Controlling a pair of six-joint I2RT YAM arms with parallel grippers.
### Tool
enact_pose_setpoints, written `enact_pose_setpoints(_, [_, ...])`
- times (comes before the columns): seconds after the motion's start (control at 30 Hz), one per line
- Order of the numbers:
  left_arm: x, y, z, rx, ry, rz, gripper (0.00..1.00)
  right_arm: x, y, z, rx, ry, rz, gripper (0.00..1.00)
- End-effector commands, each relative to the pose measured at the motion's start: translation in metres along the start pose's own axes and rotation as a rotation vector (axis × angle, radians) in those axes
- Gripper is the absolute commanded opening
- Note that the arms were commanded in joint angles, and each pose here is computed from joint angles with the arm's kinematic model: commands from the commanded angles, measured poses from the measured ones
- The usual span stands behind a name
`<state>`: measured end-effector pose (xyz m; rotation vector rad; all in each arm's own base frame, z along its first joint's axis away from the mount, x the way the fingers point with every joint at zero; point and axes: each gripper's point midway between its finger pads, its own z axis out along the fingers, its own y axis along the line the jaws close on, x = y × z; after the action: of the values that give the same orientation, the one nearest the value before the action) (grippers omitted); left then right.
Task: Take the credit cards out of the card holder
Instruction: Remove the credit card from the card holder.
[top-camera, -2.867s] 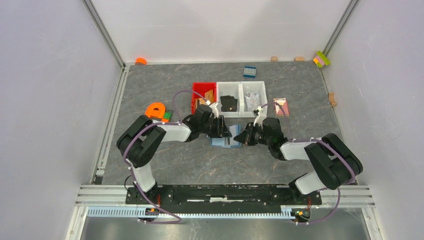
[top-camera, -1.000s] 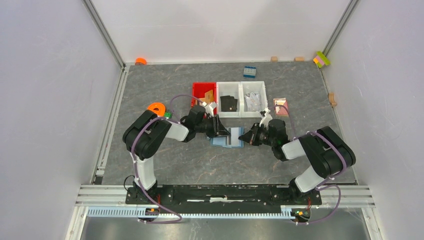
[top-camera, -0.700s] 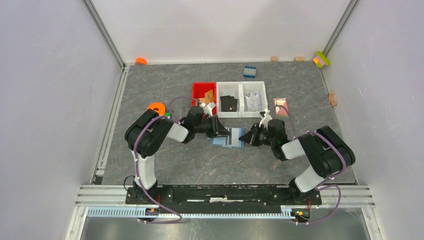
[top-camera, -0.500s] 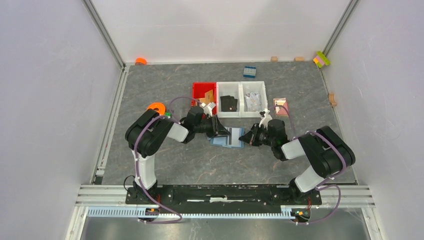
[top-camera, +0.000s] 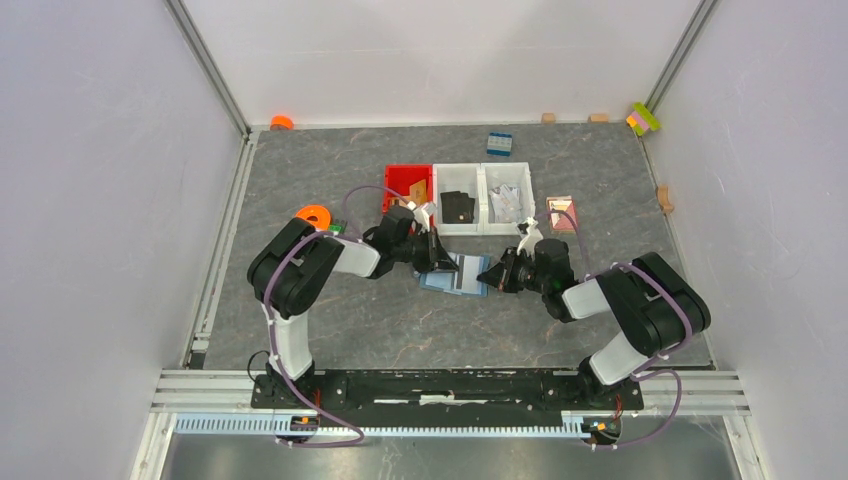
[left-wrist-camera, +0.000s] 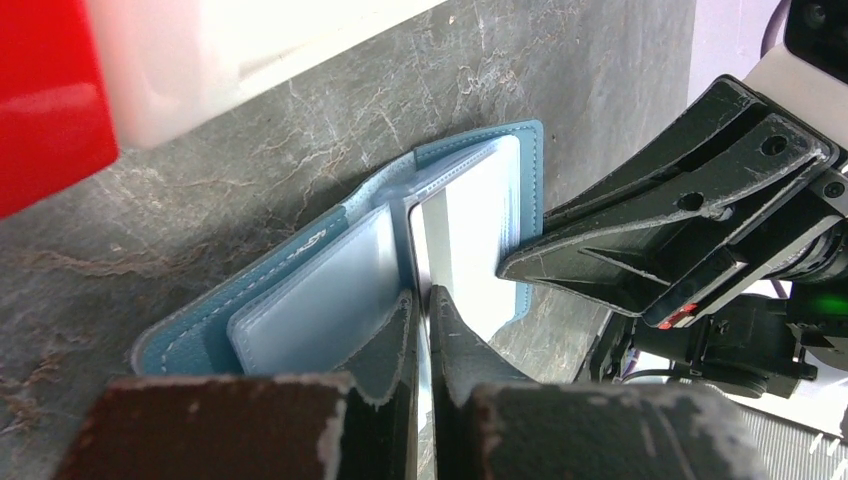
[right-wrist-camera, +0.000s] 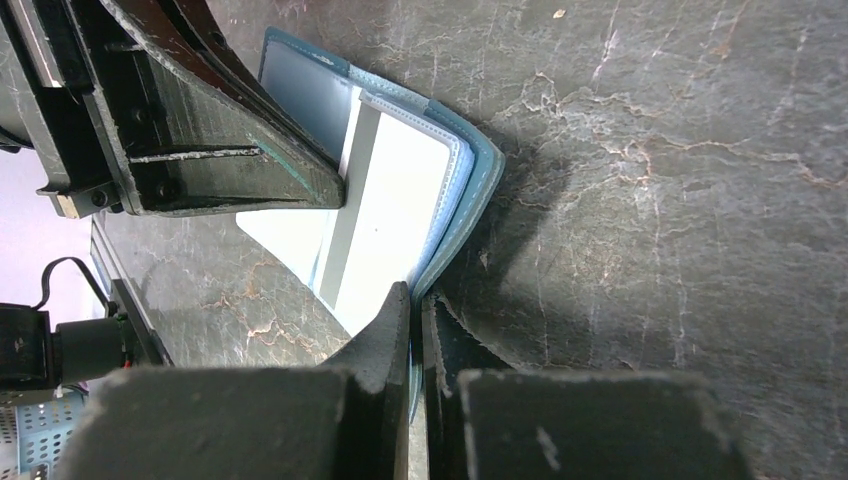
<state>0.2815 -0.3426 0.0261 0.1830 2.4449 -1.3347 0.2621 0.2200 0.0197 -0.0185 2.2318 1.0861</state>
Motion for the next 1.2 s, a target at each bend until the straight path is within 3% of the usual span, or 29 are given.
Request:
enact_pose_setpoints(0.0, [0.026, -0.05, 0.007, 0.13, 0.098, 0.12, 0.02, 0.001, 0.041, 0.008, -0.142, 0.04, -0.082, 0.0])
enact_pose_setpoints(0.37, [-0.002, -0.031, -0.02, 0.119, -0.026, 0.024, 0.02, -0.014, 0.017, -0.007, -0.042, -0.05, -0.051, 0.0])
enact_pose_setpoints(1.17, [-0.014, -0.007, -0.037, 0.03, -0.084, -0.024, 0.02, -0.016, 0.007, -0.011, -0.005, -0.07, -0.027, 0.0])
